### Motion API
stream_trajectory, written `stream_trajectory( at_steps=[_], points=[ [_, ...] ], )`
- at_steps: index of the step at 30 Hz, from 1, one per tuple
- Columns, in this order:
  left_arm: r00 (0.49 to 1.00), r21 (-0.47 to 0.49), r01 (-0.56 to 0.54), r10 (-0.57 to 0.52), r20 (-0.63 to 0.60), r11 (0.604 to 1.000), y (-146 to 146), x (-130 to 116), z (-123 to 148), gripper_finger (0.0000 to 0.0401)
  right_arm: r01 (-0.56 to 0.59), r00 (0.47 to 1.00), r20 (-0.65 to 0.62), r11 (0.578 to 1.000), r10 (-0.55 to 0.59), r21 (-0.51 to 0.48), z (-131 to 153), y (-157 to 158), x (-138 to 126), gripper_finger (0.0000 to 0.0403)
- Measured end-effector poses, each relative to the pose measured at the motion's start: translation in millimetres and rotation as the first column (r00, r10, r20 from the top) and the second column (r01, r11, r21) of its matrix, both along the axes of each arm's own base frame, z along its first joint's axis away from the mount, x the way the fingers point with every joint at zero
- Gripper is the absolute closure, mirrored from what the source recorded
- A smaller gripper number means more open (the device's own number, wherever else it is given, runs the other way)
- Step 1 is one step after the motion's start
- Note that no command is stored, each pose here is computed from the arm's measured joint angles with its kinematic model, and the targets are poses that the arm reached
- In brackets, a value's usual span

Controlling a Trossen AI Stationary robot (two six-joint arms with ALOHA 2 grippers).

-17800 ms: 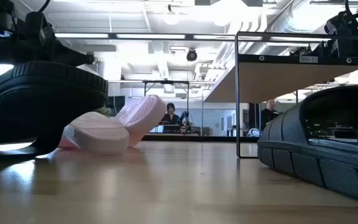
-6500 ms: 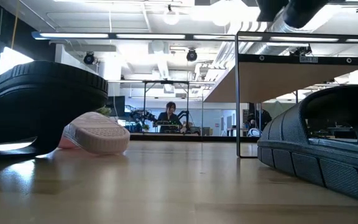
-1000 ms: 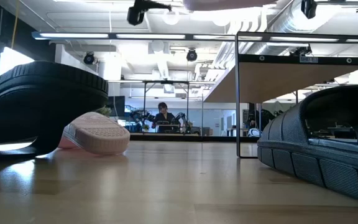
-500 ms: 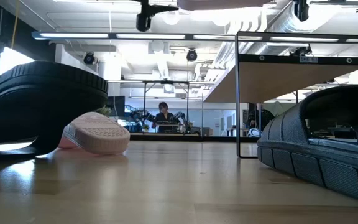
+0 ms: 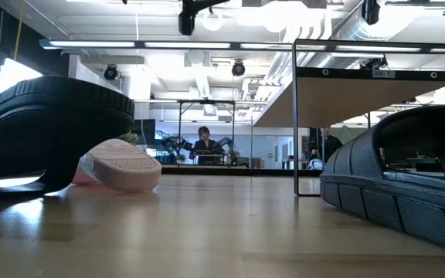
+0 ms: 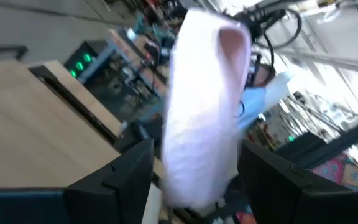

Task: Pick and place slides into the shelf
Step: Put the pink slipper under the shelf

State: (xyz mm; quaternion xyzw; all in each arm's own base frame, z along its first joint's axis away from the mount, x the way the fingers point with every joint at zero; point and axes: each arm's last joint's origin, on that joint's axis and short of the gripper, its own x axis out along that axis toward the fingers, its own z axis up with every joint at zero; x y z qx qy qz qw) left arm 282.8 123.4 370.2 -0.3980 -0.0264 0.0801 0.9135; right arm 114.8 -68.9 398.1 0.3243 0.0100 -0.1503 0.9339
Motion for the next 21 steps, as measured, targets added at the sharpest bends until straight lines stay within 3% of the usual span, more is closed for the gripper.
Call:
stream_trajectory(
  at_steps=[11, 21],
  points=[
    [0.999, 0.002, -0.033, 0.033, 0.001, 0.999, -3.1, 1.7, 0.1, 0.0198, -0.002, 1.000, -0.008, 1.000, 0.002, 0.006, -1.7, -5.3, 7.8, 0.0400],
    [0.995, -0.001, -0.101, 0.101, -0.010, 0.995, -5.5, 3.5, -1.3, 0.0329, -0.001, 1.000, 0.002, 1.000, 0.001, 0.000, -0.5, -5.4, 7.7, 0.0400]
  ],
)
